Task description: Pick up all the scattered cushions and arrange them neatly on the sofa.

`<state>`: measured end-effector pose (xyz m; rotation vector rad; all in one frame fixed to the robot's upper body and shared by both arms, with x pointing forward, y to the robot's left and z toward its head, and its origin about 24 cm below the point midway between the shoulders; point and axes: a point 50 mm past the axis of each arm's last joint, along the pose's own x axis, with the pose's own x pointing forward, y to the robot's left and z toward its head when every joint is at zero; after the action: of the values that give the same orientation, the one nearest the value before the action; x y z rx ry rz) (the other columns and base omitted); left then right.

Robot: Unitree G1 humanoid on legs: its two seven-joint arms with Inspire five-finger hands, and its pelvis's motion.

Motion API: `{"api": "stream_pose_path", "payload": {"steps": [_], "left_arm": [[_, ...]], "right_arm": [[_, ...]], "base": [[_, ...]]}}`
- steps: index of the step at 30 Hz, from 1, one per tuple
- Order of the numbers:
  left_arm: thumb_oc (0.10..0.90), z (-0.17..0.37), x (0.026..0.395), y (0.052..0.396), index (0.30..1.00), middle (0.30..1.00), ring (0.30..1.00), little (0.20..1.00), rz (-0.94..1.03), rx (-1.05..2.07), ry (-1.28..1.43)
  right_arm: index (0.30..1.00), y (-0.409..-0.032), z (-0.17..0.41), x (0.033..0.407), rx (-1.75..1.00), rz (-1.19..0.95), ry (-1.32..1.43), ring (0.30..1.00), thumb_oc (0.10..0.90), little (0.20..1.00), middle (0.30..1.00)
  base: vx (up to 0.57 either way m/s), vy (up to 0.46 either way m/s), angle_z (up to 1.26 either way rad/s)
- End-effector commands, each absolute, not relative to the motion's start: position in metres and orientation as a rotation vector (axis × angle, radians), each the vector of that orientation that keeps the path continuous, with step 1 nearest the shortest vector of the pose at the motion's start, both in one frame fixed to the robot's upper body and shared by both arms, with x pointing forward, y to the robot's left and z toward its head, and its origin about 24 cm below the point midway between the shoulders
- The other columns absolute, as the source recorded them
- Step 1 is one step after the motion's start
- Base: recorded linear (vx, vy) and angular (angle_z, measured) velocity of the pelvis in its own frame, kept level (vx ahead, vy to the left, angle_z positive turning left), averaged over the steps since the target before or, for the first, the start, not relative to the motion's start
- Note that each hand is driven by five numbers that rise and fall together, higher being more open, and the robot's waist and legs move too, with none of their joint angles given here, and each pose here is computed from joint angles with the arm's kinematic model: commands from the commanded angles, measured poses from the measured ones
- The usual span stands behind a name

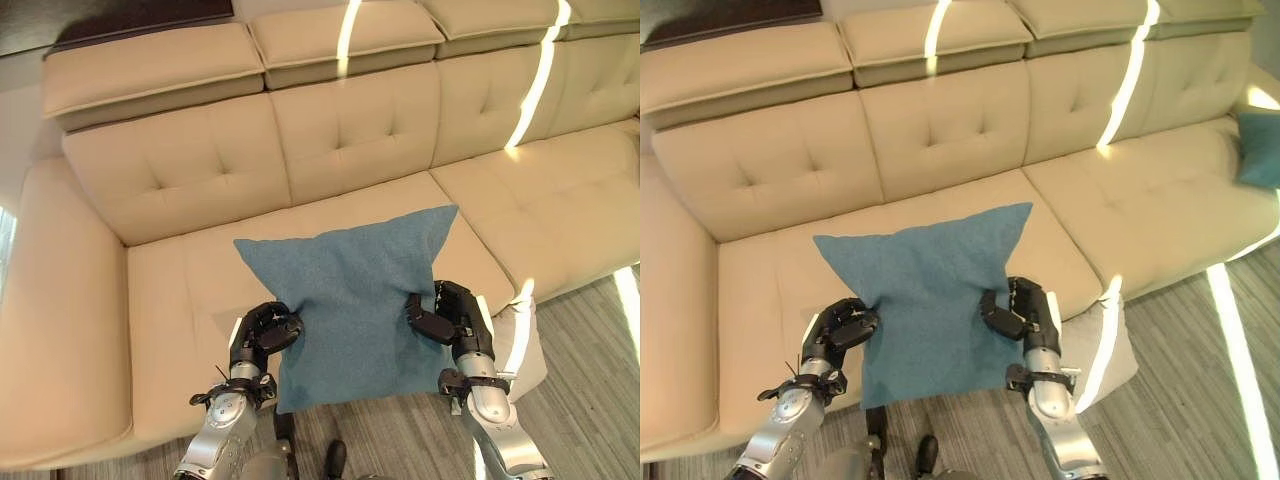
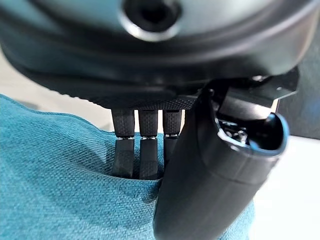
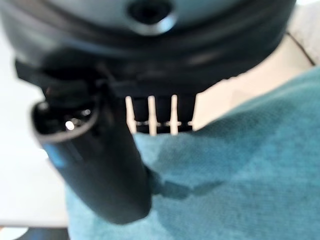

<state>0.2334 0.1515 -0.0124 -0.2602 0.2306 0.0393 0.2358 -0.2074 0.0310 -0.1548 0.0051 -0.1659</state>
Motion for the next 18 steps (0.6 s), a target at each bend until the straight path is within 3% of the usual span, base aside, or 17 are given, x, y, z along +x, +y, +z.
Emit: {"api": "stream_pose_path", "payload": {"steps": [1,8,18], "left_arm": [[0.400,0.051,0.255,0.124,0.300,0.300,0.300,0.300,-0.160,-0.285,-0.090],[0.400,0.055,0.256,0.135,0.300,0.300,0.300,0.300,-0.136,-0.257,-0.115],[0.400,0.066,0.260,0.137,0.300,0.300,0.300,0.300,-0.129,-0.247,-0.182]], "right_arm": [[0.300,-0.177,0.096,0.252,-0.047,-0.069,-0.359,0.300,0.400,0.300,0.300],[0.300,-0.172,0.099,0.254,-0.036,-0.048,-0.374,0.300,0.400,0.300,0.300],[0.300,-0.177,0.100,0.256,-0.073,-0.084,-0.386,0.300,0.400,0.300,0.300]], "base": [[0.12,0.196,-0.14],[0.05,0.109,0.08],[0.07,-0.045,0.41]]}}
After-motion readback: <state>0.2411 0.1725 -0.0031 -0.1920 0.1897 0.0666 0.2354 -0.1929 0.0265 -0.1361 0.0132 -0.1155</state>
